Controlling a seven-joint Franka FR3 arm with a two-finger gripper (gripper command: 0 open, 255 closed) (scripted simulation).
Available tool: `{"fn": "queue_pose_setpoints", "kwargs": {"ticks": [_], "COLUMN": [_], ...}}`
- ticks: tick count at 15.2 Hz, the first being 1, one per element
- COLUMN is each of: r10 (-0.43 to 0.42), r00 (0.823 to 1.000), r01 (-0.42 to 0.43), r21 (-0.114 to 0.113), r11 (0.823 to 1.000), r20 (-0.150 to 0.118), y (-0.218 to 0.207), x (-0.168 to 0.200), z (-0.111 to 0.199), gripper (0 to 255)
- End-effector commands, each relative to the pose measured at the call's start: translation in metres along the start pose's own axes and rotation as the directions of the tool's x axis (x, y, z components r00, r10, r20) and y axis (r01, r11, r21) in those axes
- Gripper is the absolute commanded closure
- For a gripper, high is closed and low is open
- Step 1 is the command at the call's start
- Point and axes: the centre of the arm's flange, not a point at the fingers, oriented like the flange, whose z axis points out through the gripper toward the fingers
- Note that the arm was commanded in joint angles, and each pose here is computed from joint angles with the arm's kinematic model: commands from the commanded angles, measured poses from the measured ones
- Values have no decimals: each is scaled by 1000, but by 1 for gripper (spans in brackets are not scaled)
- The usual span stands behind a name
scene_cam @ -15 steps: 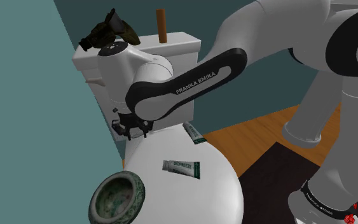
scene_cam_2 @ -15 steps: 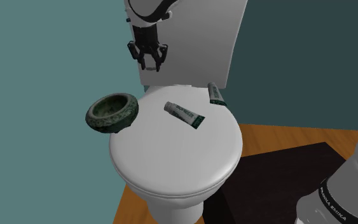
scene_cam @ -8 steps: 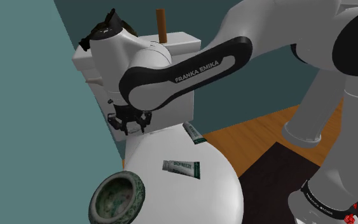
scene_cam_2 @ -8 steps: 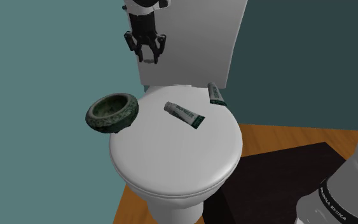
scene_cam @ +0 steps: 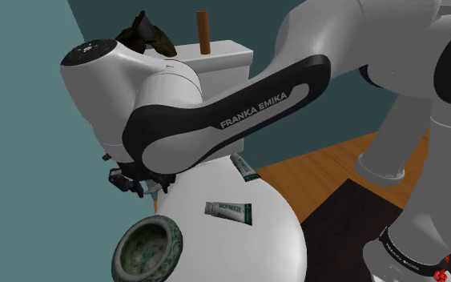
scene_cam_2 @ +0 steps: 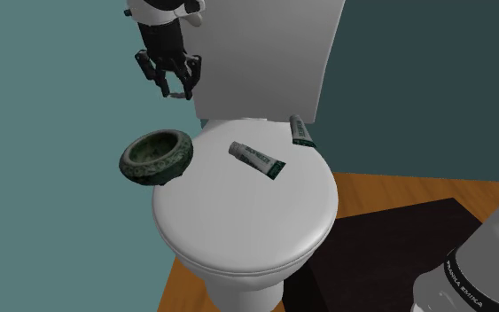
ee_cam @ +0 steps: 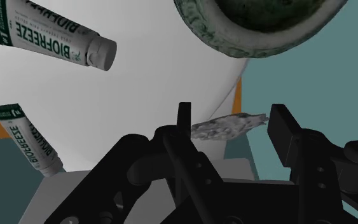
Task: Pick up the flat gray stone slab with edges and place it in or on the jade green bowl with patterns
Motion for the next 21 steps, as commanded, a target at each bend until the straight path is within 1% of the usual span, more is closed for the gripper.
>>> {"fn": "queue_pose_setpoints", "kwargs": {"ticks": [1, 3, 4, 20, 21], "r10": [1, 1, 1, 1, 1], "r00": [1000, 1000, 1000, 1000, 1000], "r01": [-1, -1, -1, -1, -1], "r21": [-1, -1, -1, -1, -1], "r11": [1000, 1000, 1000, 1000, 1000], "r20": [0, 0, 0, 0, 0], "y": [-7, -17, -26, -23, -23], "x": [-22, -46, -66, -81, -81], "z": [-7, -13, -18, 66, 66], "gripper": [255, 255, 255, 255, 255]}}
